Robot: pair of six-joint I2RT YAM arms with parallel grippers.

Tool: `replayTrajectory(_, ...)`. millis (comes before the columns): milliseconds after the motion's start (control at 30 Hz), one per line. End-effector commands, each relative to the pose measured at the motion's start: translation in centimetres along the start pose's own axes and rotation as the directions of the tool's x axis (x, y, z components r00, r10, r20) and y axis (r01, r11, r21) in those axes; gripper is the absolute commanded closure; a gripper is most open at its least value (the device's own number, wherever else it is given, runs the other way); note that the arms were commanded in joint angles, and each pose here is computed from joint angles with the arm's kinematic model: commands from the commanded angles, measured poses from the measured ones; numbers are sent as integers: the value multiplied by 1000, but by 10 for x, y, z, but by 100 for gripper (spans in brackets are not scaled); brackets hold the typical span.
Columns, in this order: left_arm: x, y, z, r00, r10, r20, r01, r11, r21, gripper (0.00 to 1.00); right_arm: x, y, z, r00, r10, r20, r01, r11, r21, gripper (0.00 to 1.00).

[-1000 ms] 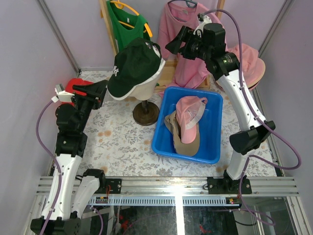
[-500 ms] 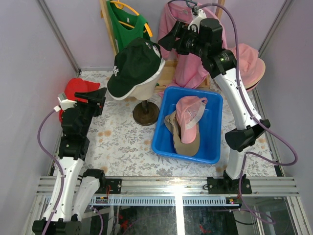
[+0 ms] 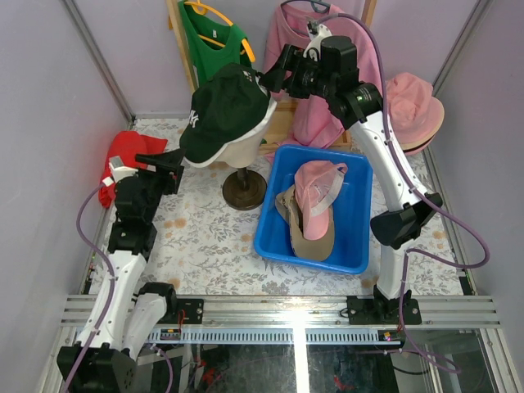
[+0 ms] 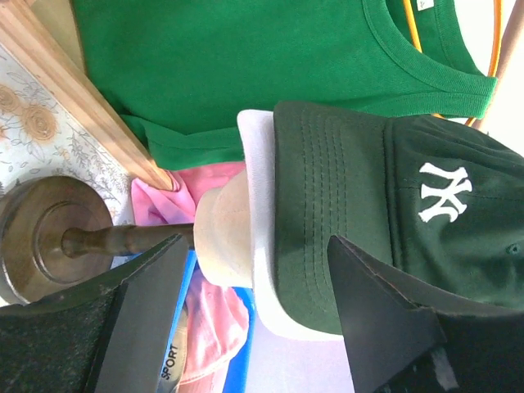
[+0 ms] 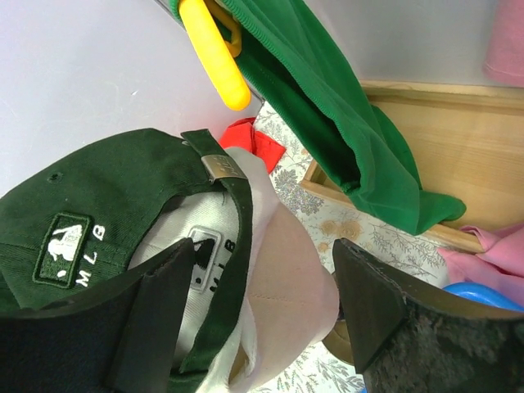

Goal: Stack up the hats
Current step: Adjust the hat on the hat stand.

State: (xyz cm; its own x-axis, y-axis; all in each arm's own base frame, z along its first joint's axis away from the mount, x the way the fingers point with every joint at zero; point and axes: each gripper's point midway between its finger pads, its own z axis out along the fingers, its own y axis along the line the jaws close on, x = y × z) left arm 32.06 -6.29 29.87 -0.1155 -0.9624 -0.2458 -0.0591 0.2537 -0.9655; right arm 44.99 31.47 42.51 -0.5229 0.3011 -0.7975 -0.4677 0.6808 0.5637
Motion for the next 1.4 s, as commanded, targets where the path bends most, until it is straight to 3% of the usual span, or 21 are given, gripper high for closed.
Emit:
replayTrajectory(0,-4,-29,7,999,-35,7,33,989,141,30,-10,24,-8,999,-41,28,43,997,-62,25)
replayTrajectory(267,-1,-38,16,992,-123,-22,125,961,247,30,-7,23,-5,999,-36,21,37,998,-58,26)
replayTrajectory(500,-1,-55,9,990,-138,-41,144,921,363,39,-2,20,-3,1000,-30,6,31,998,-52,27)
replayTrajectory(700,5,-71,7,989,-119,-91,147,886,439,57,2,18,-2,1000,-29,-6,29,999,-44,27)
replayTrajectory(1000,1,-89,1,993,-89,-76,114,869,482,83,1,18,-3,999,-31,-8,31,999,-42,28)
replayTrajectory(1233,-4,-107,-5,995,-76,-61,96,853,513,99,-2,16,-4,999,-39,5,39,999,-33,28)
replayTrajectory(1367,-11,-123,-13,995,-88,-42,96,836,540,100,-7,15,-7,999,-44,19,45,999,-25,28)
